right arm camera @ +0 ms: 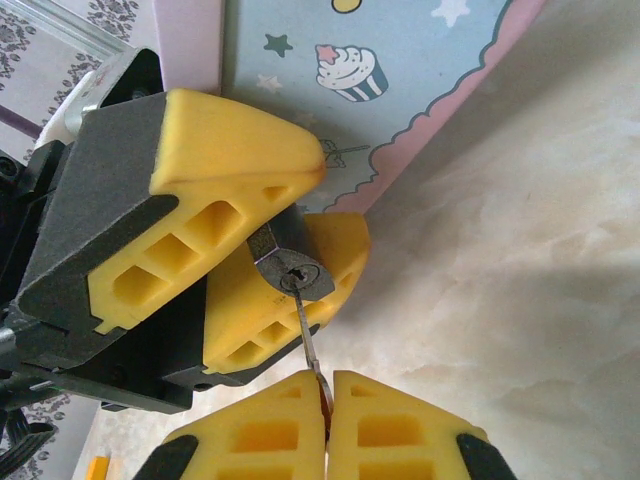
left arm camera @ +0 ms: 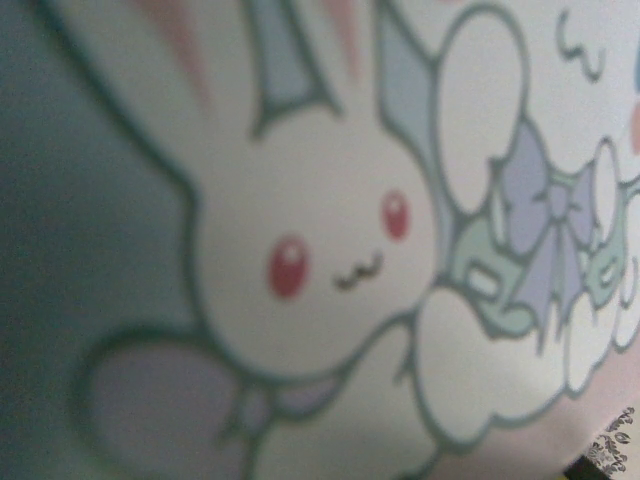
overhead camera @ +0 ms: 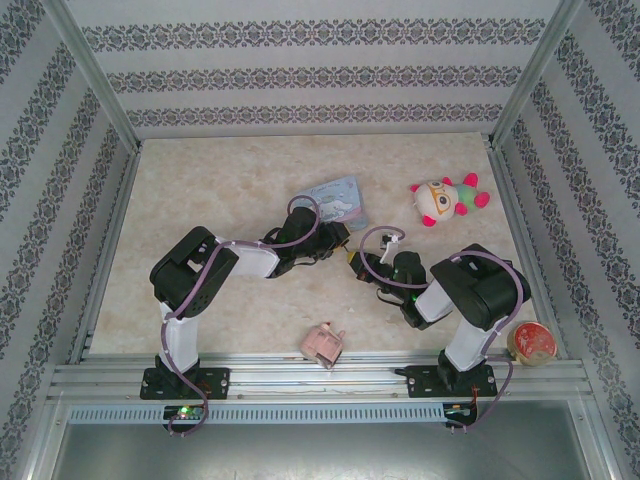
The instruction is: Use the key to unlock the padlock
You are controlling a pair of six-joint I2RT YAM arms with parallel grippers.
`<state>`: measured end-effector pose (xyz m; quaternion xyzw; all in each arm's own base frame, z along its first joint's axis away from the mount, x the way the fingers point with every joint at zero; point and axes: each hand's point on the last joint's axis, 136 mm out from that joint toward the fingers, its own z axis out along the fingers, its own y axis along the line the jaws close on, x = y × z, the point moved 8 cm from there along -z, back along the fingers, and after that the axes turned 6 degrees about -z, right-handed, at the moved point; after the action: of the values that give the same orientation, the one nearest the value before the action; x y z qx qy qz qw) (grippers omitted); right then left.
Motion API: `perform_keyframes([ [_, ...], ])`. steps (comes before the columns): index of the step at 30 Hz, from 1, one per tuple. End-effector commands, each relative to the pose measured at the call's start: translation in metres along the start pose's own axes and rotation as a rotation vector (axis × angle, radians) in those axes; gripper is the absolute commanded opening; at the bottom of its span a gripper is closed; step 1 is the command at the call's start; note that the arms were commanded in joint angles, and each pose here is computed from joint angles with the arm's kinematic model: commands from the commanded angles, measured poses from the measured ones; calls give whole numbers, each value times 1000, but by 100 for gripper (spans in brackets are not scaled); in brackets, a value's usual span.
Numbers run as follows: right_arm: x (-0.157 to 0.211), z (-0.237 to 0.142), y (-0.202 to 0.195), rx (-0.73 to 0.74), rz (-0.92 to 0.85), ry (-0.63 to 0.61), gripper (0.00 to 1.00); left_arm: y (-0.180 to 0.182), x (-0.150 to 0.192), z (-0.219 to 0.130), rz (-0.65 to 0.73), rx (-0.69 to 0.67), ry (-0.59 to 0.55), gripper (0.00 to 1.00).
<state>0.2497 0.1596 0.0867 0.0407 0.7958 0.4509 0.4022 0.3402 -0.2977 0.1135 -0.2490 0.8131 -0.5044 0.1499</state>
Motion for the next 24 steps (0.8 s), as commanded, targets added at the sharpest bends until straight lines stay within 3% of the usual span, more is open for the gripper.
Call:
perform_keyframes([
  [1, -9, -2, 8, -25, -34, -50, 0, 11, 13, 5, -69, -26, 76, 20],
  [24, -16, -2, 4, -11, -32, -66, 0, 11, 14, 5, -70, -23, 79, 20],
])
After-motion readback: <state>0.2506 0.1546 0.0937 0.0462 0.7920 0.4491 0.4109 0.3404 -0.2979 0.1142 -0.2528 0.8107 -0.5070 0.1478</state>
